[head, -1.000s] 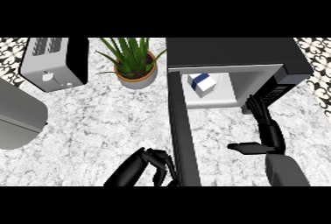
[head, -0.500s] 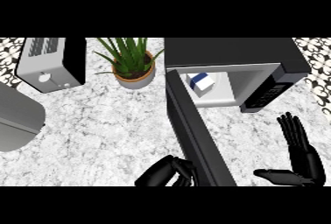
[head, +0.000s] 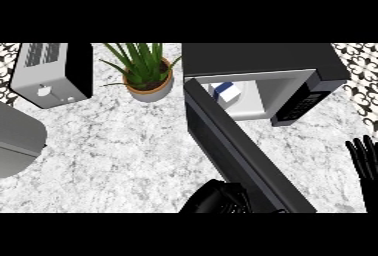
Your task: Pick up the milk, place it into the microwave and close the microwave
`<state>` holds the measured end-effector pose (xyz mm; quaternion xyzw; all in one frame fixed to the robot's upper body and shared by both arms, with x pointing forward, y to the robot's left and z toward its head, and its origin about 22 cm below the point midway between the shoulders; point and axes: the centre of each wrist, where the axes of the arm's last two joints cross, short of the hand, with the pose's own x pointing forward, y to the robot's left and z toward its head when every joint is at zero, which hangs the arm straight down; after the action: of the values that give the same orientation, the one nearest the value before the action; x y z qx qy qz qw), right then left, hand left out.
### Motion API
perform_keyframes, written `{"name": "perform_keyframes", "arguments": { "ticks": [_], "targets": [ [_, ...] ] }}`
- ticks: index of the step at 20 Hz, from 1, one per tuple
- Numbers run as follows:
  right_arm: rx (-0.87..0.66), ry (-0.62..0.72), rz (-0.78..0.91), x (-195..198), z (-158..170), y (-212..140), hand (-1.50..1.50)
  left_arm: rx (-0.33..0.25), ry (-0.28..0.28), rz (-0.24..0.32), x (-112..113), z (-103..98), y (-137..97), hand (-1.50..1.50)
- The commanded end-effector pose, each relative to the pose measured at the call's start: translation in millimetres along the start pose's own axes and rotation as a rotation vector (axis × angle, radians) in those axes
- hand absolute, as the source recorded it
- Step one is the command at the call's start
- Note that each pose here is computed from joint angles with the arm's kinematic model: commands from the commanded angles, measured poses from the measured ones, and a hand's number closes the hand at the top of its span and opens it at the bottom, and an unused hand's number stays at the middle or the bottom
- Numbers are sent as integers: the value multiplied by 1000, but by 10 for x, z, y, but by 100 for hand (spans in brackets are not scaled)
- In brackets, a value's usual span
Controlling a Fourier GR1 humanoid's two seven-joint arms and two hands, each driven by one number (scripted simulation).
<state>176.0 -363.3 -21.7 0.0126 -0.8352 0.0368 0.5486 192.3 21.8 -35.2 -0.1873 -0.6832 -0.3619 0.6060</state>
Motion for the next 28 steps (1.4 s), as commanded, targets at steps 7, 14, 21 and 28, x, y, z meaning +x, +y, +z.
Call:
{"name": "perform_keyframes", "arguments": {
  "ticks": [7,14,21,28],
  "targets": [
    [111,-67,-69,409,-235,-111,-150,171,-55,51,180,-251,-21,150],
    [290,-83,-119,585,-359,-105,-150,263,-111,56,289,-452,144,150],
    [360,-131,-136,786,-533,-68,-150,376,-95,79,450,-728,432,150],
    [385,-142,-196,840,-553,-29,-150,496,-86,142,617,-966,752,150]
  ]
}}
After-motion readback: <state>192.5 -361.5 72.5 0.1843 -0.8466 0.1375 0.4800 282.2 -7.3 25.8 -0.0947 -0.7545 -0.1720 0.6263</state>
